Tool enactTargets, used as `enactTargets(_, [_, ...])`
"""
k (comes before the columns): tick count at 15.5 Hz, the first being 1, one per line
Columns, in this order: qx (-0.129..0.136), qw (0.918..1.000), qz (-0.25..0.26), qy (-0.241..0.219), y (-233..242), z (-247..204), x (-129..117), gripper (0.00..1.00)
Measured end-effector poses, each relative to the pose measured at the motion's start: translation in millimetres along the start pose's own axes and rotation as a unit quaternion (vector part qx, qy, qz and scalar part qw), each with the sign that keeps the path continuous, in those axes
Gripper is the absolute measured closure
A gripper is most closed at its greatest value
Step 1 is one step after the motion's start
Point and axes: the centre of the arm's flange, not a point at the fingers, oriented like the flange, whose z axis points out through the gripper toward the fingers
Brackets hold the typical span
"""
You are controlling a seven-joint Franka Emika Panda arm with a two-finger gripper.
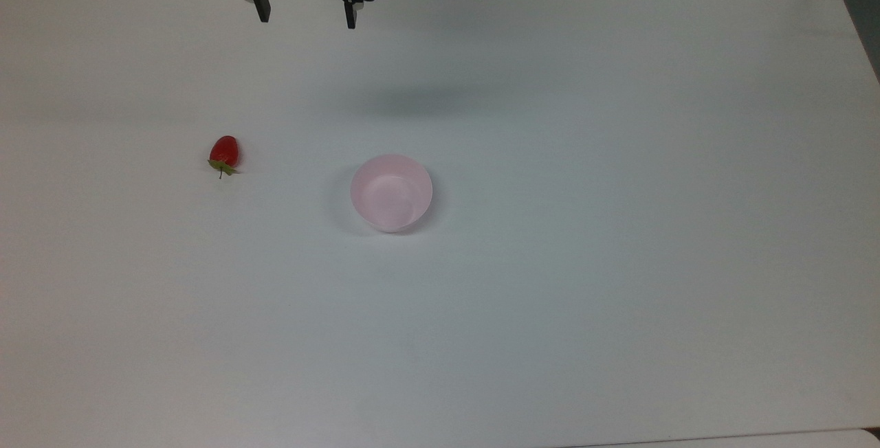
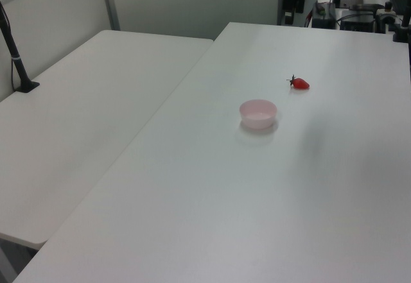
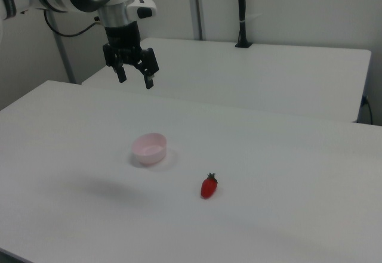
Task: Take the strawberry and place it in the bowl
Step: 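Move the gripper toward the red strawberry, then lower the gripper onto the strawberry and close to grasp it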
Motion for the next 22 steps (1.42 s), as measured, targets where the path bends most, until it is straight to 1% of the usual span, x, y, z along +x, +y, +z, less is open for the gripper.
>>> enactTargets(11, [0.000,1.0000,0.002,-0.002,2.9,2.0,0.3,0.00])
enactTargets(13, [-0.001,0.9999,0.011,-0.007,20.1,7.9,2.0,0.00])
enactTargets(17, [-0.001,0.9997,0.001,-0.026,73.3,30.8,5.7,0.00])
enactTargets(18, [-0.003,0.9992,-0.010,-0.038,95.9,44.5,5.6,0.00])
enactTargets(19, [-0.006,0.9989,-0.019,-0.044,107.8,54.8,5.2,0.00])
enactTargets(21, [-0.019,0.9985,-0.030,-0.042,128.2,85.3,6.2,0.00])
enactTargets(22, [-0.029,0.9983,-0.033,-0.039,136.0,104.5,6.4,0.00])
